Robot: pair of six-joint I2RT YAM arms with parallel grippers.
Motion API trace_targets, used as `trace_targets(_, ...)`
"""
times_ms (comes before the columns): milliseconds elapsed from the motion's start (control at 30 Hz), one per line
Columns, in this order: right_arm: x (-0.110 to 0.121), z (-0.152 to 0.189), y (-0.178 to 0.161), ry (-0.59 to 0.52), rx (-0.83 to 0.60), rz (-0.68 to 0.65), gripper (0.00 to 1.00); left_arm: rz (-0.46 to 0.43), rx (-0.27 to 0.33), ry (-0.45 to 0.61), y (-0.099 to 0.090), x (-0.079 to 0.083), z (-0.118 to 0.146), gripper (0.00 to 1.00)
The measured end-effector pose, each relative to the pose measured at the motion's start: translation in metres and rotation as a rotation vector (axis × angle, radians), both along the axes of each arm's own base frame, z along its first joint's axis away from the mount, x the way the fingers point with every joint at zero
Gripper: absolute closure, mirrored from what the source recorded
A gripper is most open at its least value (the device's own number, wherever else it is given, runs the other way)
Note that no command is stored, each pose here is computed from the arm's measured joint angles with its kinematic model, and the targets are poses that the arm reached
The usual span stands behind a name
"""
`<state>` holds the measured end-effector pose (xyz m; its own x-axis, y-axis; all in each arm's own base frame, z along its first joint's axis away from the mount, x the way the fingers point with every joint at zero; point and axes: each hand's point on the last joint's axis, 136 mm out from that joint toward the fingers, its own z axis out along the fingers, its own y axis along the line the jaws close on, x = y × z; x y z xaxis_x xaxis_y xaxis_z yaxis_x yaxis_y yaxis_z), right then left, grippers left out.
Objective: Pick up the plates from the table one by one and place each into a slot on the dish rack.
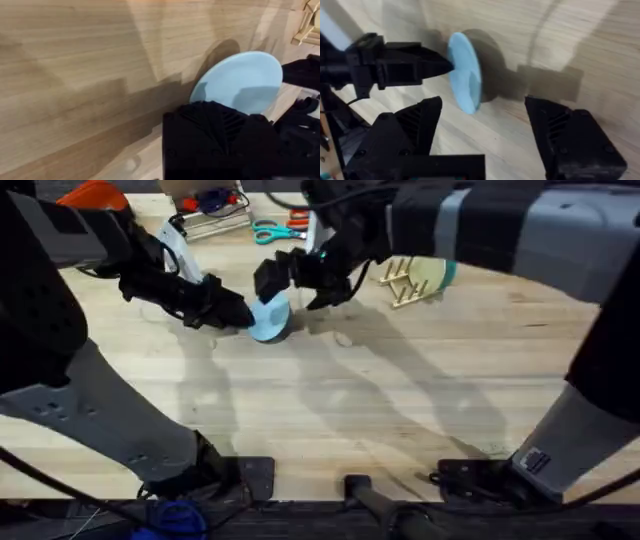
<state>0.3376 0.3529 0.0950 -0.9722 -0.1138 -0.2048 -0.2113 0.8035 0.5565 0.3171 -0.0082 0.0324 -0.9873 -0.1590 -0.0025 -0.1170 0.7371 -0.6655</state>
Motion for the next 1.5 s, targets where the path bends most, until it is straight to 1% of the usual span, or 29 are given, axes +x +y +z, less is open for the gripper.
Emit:
trace_targets(167,-0.005,-0.009,0.018,-0.007,0.019,0.031,0.007,0.0,0.0,0.0,0.0,0.0,0.0,0.959)
trace_targets(400,0.002,-0.01,0.028,-0.037,0.051,0.029,0.008,0.0,0.0,0.0,0.0,0.0,0.0,0.959)
trace_targets(533,0.003,-0.012,0.029,-0.017,0.055,0.003,0.007,0.0,0.0,0.0,0.0,0.0,0.0,0.959)
trace_targets(700,-0.001,-0.033,0.032,0.032,0.034,-0.011,0.007,0.0,0.0,0.0,0.0,0.0,0.0,0.959)
trace_targets(800,0.002,-0.031,0.034,0.025,0.046,-0.017,0.007,0.0,0.0,0.0,0.0,0.0,0.0,0.958)
trace_targets(1500,0.001,-0.031,0.035,0.028,0.045,-0.017,0.007,0.0,0.0,0.0,0.0,0.0,0.0,0.959)
